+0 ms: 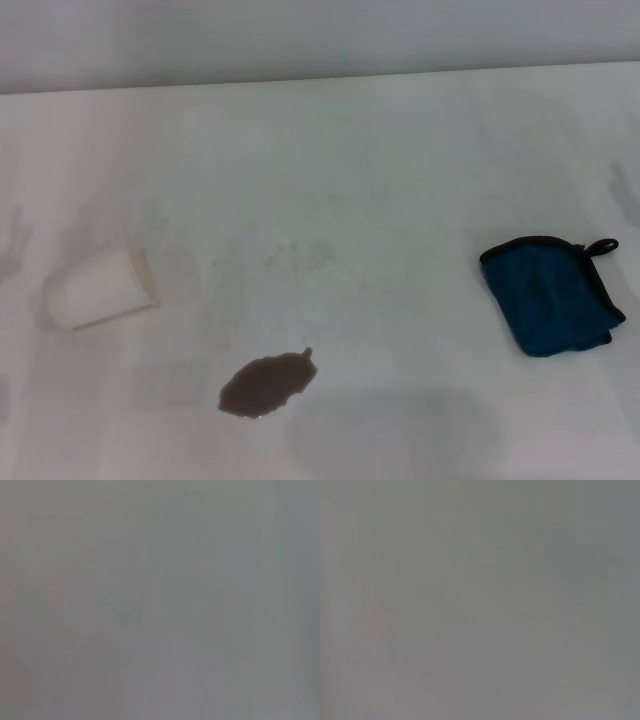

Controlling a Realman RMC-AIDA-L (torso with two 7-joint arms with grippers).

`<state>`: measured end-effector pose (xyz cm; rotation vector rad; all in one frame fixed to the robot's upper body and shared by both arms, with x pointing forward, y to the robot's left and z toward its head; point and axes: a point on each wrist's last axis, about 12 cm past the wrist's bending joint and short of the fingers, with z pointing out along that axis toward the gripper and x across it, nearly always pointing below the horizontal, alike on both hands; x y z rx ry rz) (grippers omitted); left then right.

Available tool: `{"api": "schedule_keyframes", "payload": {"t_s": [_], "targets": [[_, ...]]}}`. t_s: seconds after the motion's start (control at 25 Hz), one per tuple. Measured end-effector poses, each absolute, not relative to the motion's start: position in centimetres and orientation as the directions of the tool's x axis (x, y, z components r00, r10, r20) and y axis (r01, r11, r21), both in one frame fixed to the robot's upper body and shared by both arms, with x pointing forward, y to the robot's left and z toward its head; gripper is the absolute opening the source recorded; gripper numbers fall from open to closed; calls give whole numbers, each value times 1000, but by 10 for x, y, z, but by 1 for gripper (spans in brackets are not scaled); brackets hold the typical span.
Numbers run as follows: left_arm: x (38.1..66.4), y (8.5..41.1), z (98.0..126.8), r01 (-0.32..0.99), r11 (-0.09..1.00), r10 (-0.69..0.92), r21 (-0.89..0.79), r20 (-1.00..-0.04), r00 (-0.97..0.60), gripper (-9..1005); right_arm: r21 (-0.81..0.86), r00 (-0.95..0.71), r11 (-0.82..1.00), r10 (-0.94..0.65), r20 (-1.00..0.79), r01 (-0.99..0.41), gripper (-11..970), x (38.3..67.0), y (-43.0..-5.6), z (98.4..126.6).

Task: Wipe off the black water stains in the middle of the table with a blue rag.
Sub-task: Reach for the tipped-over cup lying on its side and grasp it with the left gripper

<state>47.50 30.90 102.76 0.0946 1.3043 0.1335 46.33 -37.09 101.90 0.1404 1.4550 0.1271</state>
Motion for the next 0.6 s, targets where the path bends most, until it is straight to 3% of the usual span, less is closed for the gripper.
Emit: {"api": "schedule_keyframes", "payload": {"t_s": [0.6], "targets": [[480, 307, 1032, -27, 991, 131, 128, -951, 280, 877, 170, 81, 985, 168, -982, 21, 854, 458, -375, 1014]]}}
